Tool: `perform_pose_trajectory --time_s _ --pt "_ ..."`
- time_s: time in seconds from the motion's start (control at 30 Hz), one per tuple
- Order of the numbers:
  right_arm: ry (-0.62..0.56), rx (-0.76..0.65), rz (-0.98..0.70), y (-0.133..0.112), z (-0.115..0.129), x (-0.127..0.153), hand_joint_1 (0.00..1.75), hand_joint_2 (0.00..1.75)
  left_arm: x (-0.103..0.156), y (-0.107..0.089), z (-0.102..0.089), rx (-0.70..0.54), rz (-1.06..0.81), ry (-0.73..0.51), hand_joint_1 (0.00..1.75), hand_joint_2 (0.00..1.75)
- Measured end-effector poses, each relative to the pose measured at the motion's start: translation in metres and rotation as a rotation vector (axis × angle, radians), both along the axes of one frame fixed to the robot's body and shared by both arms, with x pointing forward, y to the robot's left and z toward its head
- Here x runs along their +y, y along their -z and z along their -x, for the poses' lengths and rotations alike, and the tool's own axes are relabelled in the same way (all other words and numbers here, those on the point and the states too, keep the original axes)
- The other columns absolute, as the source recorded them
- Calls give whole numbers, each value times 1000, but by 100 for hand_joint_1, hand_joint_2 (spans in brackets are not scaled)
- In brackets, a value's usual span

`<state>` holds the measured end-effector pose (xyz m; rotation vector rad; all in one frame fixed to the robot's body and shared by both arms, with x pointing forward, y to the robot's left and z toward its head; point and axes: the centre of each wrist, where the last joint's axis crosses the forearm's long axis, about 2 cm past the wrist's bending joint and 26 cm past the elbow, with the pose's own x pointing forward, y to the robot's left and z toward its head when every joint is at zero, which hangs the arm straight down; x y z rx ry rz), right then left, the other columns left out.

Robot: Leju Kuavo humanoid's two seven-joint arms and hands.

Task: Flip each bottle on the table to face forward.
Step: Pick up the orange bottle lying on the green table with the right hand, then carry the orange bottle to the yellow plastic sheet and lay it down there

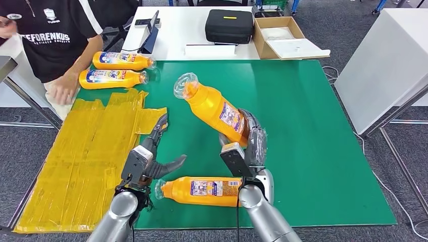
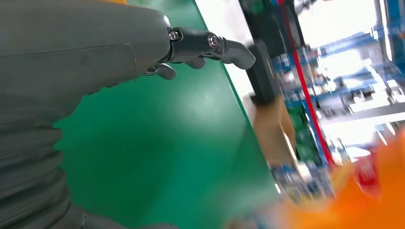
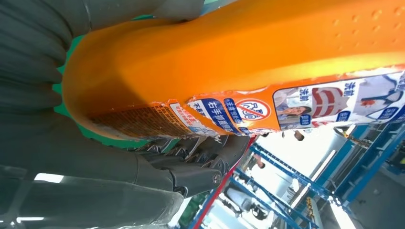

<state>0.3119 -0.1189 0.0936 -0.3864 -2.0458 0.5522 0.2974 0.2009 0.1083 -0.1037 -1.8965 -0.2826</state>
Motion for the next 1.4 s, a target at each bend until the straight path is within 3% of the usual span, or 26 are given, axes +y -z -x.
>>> perform_pose_trajectory --time_s 0.2,0.53,0.9,1.4 --pt "-59 16 -26 3 7 18 175 175 -33 -21 -10 38 153 220 0 175" --pt "-120 38 23 10 12 30 175 175 -57 -34 -23 114 311 354 0 175" --pt "-154 60 91 16 14 38 175 175 -57 -33 -35 170 376 350 0 175" --pt "-162 78 106 18 15 41 175 175 -56 -32 -37 180 380 343 0 175"
